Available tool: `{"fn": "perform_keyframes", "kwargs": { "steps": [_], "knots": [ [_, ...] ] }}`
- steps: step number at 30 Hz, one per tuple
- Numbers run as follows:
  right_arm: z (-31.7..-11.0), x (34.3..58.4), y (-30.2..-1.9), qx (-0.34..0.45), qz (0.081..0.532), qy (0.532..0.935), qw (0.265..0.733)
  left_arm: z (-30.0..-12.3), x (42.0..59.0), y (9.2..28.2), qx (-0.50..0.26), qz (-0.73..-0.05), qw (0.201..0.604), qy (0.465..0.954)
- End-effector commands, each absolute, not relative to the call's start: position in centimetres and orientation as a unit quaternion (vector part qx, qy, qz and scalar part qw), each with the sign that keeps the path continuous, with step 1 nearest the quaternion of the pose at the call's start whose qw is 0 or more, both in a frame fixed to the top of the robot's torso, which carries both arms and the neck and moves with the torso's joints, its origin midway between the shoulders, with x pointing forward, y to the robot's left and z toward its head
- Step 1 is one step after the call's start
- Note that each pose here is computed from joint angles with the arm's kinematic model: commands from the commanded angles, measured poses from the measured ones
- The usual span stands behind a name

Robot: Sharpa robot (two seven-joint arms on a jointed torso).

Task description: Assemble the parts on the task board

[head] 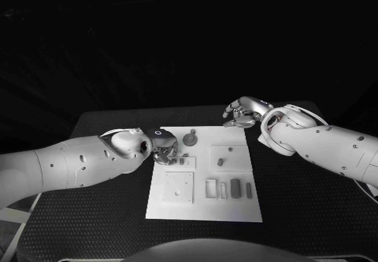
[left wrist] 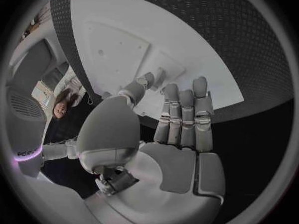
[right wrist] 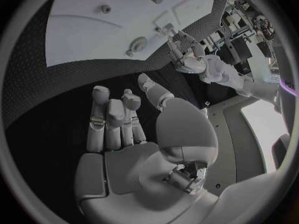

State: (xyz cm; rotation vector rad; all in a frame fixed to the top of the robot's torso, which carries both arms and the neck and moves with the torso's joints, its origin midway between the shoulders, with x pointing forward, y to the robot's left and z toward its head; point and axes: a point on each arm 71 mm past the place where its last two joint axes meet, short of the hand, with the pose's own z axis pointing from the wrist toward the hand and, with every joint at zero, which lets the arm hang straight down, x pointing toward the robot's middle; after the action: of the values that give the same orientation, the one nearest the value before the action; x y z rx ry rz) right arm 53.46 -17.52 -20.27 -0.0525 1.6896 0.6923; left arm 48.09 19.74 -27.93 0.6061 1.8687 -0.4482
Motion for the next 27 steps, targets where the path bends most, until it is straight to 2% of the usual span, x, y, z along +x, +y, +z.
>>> {"fn": "perform_keyframes", "kwargs": {
  "steps": [1,27],
  "knots": [
    [-20.25,53.43,-17.37,-0.025,0.304,0.732,0.61,-28.02,48.15,19.69,0.258,-0.183,0.532,0.786],
    [-20.24,53.42,-17.33,-0.026,0.304,0.732,0.61,-28.31,48.19,19.64,0.251,-0.189,0.516,0.797]
  ]
}}
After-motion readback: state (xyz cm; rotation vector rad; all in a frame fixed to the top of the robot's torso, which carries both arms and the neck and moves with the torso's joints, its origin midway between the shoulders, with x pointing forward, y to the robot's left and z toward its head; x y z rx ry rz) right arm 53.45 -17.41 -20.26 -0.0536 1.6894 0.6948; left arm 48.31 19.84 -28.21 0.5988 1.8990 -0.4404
